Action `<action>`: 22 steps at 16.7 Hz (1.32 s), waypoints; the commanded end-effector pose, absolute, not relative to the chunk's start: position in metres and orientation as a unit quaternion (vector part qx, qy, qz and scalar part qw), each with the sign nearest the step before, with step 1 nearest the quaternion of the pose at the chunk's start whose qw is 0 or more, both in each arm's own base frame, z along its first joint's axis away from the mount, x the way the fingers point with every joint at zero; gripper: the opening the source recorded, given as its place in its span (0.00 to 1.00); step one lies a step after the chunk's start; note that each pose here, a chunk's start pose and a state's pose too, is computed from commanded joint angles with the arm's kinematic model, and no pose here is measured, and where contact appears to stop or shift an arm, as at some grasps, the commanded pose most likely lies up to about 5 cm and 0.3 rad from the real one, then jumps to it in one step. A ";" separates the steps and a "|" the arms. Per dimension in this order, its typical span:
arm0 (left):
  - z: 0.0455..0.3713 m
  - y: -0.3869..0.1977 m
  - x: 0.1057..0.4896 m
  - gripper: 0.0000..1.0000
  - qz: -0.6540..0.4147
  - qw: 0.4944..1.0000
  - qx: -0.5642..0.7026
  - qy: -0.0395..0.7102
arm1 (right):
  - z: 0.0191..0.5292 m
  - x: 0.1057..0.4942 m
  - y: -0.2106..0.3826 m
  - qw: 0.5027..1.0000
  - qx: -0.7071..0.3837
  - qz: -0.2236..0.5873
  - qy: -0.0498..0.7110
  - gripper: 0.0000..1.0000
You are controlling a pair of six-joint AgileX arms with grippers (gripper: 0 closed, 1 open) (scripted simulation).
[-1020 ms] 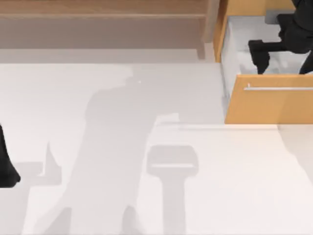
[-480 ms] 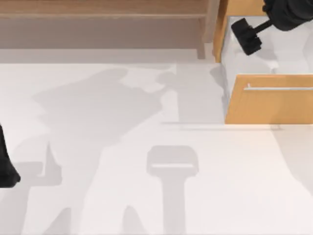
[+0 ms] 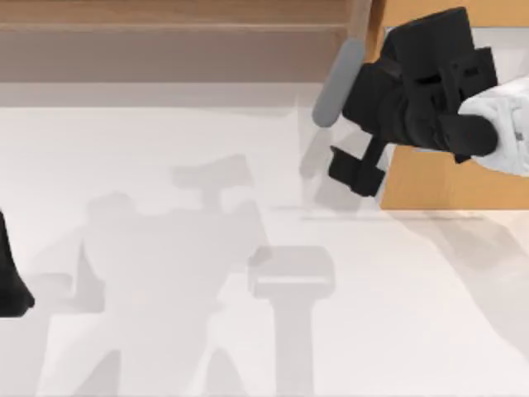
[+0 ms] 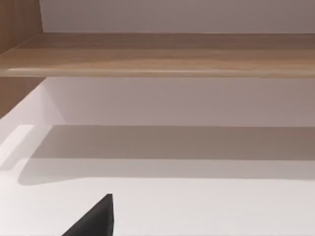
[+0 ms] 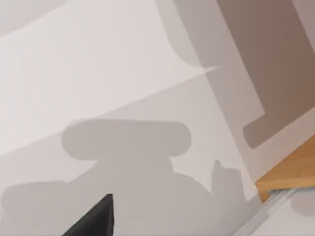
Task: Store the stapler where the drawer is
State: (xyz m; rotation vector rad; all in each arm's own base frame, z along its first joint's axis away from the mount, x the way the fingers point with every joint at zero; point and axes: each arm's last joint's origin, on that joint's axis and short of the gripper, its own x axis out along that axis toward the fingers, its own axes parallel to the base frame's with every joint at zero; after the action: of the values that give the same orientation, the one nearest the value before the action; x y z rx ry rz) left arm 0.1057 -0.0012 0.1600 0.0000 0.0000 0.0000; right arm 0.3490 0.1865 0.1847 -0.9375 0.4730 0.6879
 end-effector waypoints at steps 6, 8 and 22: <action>0.160 -0.001 0.106 1.00 0.000 1.000 0.000 0.000 | 0.121 0.279 0.191 0.742 -0.582 0.327 0.063 1.00; 0.160 -0.001 0.106 1.00 0.000 1.000 0.000 0.000 | 0.108 0.259 0.182 0.726 -0.616 0.304 0.019 1.00; 0.160 -0.001 0.106 1.00 0.000 1.000 0.000 0.000 | 0.089 0.227 0.072 0.707 -0.707 -0.001 0.002 1.00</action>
State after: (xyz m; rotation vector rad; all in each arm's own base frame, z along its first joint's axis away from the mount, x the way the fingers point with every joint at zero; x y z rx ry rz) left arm 0.1057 -0.0012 0.1600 0.0000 0.0000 0.0000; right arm 0.2274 0.0724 0.0892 -1.5706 0.0050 -0.0012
